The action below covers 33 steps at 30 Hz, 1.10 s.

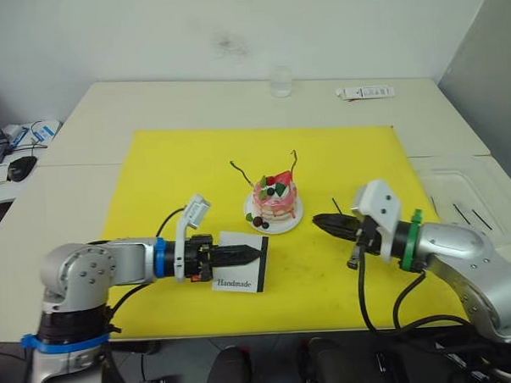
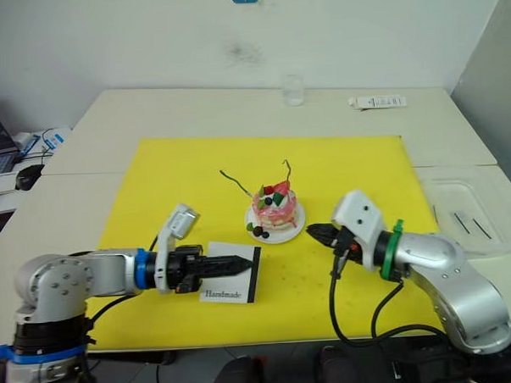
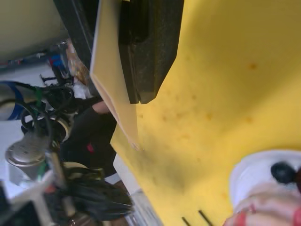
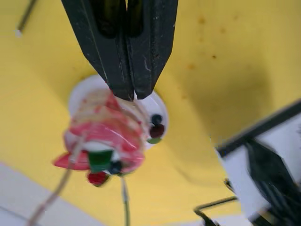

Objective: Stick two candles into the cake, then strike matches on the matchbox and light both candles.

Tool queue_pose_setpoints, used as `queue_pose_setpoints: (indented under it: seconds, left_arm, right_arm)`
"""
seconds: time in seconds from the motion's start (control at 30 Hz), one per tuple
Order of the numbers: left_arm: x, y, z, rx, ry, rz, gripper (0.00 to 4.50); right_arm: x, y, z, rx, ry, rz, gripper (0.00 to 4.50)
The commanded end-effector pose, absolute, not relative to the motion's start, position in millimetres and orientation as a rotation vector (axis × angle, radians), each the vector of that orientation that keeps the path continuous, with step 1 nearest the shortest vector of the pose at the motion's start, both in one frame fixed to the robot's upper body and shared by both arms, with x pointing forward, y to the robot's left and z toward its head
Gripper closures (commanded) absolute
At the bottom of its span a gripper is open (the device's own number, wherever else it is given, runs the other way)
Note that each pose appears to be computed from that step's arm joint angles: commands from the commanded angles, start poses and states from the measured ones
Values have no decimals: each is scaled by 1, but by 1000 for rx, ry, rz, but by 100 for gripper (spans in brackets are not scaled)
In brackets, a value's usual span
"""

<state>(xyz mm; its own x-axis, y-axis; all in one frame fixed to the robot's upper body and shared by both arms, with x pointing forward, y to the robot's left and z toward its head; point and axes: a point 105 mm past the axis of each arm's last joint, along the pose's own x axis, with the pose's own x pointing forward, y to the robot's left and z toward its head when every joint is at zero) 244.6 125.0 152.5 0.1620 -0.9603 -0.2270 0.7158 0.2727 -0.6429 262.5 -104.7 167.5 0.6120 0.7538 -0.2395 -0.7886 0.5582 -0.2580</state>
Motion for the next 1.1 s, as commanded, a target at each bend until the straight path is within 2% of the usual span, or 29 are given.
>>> queue_pose_setpoints:
  seconds: [0.03,0.23,0.37,0.57,1.07,1.1]
  left_arm:
    - [238,125,156,-358,628,-1314,450]
    - [246,128,148,-290,599,-1280,450]
    - [246,124,147,-275,591,-1291,450]
    - [245,121,147,-264,583,-1301,450]
    - [244,120,146,-263,580,-1301,450]
    - [244,119,146,-263,580,-1301,450]
  right_arm:
    - [269,-117,179,-367,6,771,356]
    - [297,-128,154,-364,-4,541,154]
    - [320,-135,138,-339,22,407,154]
    - [339,-135,121,-224,41,326,154]
    - [353,-132,98,-170,109,275,154]
    - [353,-132,96,-167,124,273,170]
